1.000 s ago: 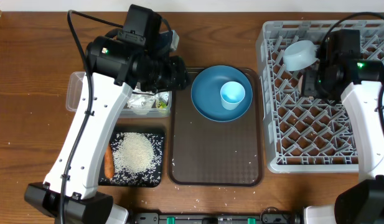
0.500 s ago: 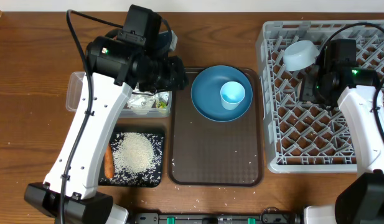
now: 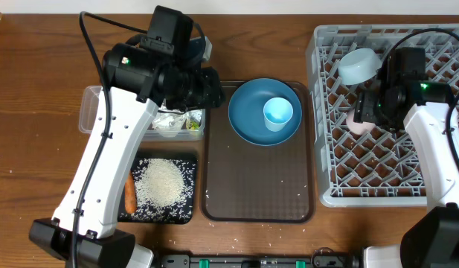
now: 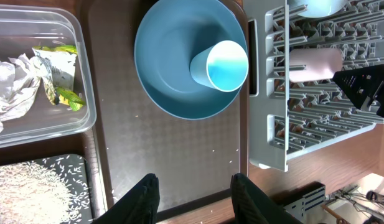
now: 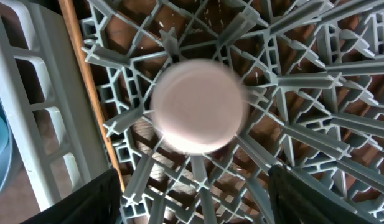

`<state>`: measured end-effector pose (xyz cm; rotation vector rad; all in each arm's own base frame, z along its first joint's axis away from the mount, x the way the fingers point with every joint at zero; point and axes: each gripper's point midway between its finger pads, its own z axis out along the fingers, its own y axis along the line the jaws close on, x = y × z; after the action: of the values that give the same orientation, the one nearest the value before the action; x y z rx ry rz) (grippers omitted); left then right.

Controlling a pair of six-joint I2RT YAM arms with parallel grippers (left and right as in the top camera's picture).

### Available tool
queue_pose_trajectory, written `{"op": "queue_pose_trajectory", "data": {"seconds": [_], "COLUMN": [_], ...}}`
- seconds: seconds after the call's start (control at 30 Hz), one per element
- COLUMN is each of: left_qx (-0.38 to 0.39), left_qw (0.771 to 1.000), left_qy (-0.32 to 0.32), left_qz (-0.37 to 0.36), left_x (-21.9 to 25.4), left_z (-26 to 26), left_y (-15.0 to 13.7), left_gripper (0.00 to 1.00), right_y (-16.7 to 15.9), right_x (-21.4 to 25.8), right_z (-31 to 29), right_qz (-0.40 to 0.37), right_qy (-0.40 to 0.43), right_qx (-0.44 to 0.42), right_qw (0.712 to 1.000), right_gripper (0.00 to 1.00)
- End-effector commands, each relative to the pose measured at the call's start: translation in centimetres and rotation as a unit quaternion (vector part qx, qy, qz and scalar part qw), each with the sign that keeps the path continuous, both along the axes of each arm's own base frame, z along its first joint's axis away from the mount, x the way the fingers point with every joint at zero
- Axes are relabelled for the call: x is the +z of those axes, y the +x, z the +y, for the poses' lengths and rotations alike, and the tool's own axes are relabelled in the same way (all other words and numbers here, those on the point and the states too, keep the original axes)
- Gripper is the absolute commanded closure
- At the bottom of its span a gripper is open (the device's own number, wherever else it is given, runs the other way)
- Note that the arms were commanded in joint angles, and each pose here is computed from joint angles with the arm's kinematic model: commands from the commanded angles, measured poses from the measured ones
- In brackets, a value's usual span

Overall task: Sort waste into correct bins and load items into the dishwasher rack
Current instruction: 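Place pink cup upside down in the dish rack with right gripper, then reach left gripper to the light-blue cup on the plate and grasp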

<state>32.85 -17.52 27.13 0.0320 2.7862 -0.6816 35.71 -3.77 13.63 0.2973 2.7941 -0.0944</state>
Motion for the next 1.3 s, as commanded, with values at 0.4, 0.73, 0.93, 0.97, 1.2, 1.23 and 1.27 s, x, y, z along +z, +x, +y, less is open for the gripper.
{"op": "queue_pose_trajectory", "data": {"seconds": [0.4, 0.73, 0.93, 0.97, 1.2, 1.23, 1.27], "left_qx": [-0.034, -0.039, -0.033, -0.035, -0.024, -0.024, -0.022], "left_qw": [0.999, 0.995, 0.988, 0.987, 0.984, 0.984, 0.984], "left_qy": [0.028, 0.091, 0.136, 0.140, 0.149, 0.149, 0.149], "left_qz": [-0.009, 0.021, 0.061, 0.067, 0.096, 0.095, 0.094], "left_x": [-2.5, -10.7, -16.4, -17.1, -20.5, -20.5, -20.4], "left_z": [-4.9, -9.1, -9.0, -9.1, -9.4, -9.4, -9.3], "left_y": [0.5, 3.3, 4.2, 4.2, 4.5, 4.5, 4.6], "left_gripper": [0.59, 0.59, 0.59, 0.59, 0.59, 0.59, 0.59], "right_y": [0.9, -1.4, -1.8, -1.8, -1.6, -1.7, -1.7], "right_x": [3.1, 6.6, 6.2, 6.2, 6.2, 6.2, 6.2], "right_z": [1.8, 1.9, 1.9, 1.9, 1.9, 1.9, 1.9], "right_qz": [-0.024, 0.009, 0.018, 0.018, 0.015, 0.016, 0.016], "right_qy": [0.054, 0.049, 0.050, 0.050, 0.049, 0.049, 0.049], "right_qx": [0.015, 0.031, 0.030, 0.030, 0.030, 0.030, 0.030], "right_qw": [0.998, 0.998, 0.998, 0.998, 0.998, 0.998, 0.998], "right_gripper": [0.23, 0.23, 0.22, 0.22, 0.22, 0.22, 0.22]}}
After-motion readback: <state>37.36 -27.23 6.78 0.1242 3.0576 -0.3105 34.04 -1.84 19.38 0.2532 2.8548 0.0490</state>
